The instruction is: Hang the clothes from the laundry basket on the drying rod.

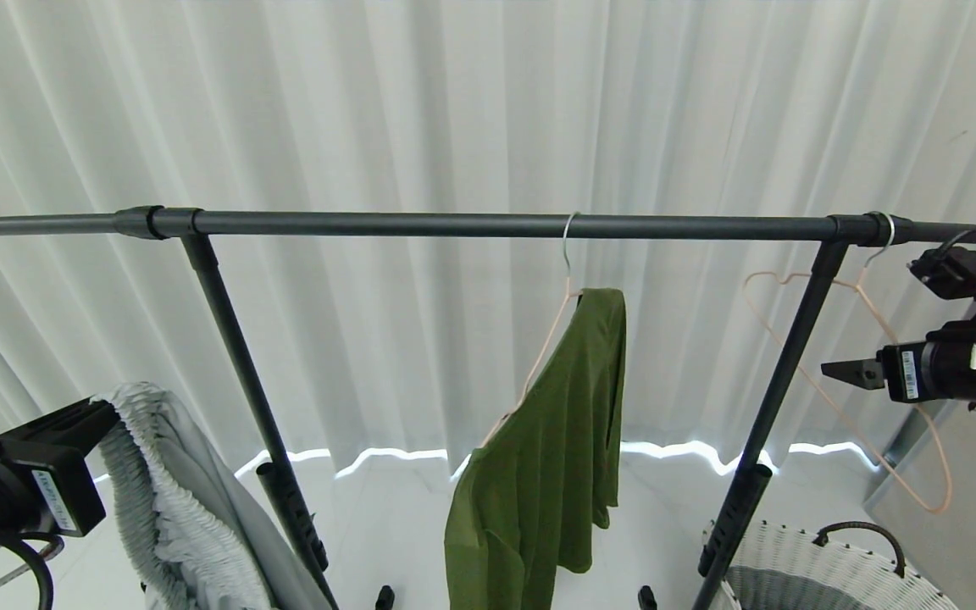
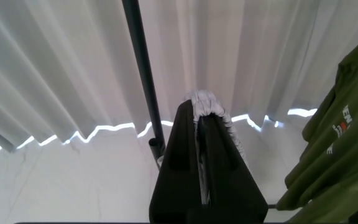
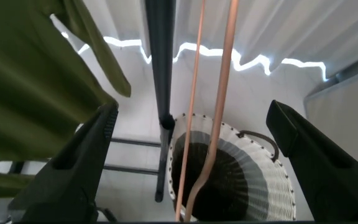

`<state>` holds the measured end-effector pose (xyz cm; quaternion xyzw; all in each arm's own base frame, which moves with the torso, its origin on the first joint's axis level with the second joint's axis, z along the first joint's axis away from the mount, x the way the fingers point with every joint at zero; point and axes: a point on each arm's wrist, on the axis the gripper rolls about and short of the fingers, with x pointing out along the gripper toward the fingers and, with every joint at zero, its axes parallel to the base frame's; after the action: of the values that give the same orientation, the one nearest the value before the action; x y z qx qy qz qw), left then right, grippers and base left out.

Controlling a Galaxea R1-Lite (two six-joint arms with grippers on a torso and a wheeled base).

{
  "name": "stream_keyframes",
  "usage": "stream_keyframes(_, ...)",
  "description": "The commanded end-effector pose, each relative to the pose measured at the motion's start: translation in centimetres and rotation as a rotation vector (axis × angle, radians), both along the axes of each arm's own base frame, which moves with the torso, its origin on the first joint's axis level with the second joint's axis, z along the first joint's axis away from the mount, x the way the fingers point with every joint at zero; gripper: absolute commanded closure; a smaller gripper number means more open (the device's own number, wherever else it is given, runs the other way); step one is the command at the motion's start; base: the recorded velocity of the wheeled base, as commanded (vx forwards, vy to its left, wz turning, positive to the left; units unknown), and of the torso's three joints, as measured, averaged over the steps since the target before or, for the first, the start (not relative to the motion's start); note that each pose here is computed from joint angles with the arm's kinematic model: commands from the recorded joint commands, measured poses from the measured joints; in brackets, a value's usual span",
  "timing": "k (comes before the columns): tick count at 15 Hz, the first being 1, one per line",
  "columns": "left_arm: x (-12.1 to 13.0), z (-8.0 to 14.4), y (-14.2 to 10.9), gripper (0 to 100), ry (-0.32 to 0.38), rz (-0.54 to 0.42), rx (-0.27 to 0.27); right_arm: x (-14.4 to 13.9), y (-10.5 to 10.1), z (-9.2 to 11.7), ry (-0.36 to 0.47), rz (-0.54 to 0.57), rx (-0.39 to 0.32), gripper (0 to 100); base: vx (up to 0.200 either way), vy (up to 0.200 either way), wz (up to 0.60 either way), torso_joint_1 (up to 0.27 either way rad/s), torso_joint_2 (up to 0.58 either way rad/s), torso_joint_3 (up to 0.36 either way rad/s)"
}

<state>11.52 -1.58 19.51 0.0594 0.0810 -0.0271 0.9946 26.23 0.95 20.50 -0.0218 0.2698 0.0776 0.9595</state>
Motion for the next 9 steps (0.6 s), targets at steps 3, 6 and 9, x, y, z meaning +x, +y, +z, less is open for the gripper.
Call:
stream_keyframes(3, -0.10, 0.01, 0.00, 100, -0.004, -0.001, -0.001, 0.34, 0.00, -1.27, 0.031, 0.000, -0.001, 0, 0.000, 0.000, 0.00, 0.000, 0.00, 0.000)
stream_keyframes(6, -0.49, 0.24, 0.03, 100, -0.023, -0.005, 0.001, 0.57, 0.01, -1.75, -0.020, 0.000, -0.001, 0, 0.000, 0.000, 0.00, 0.000, 0.00, 0.000)
stream_keyframes(9, -0.46, 0.22, 0.02, 100, -0.022, -0.005, 0.004, 0.41, 0.00, -1.58, -0.029, 0.000, -0.001, 0, 0.000, 0.000, 0.00, 0.000, 0.00, 0.000)
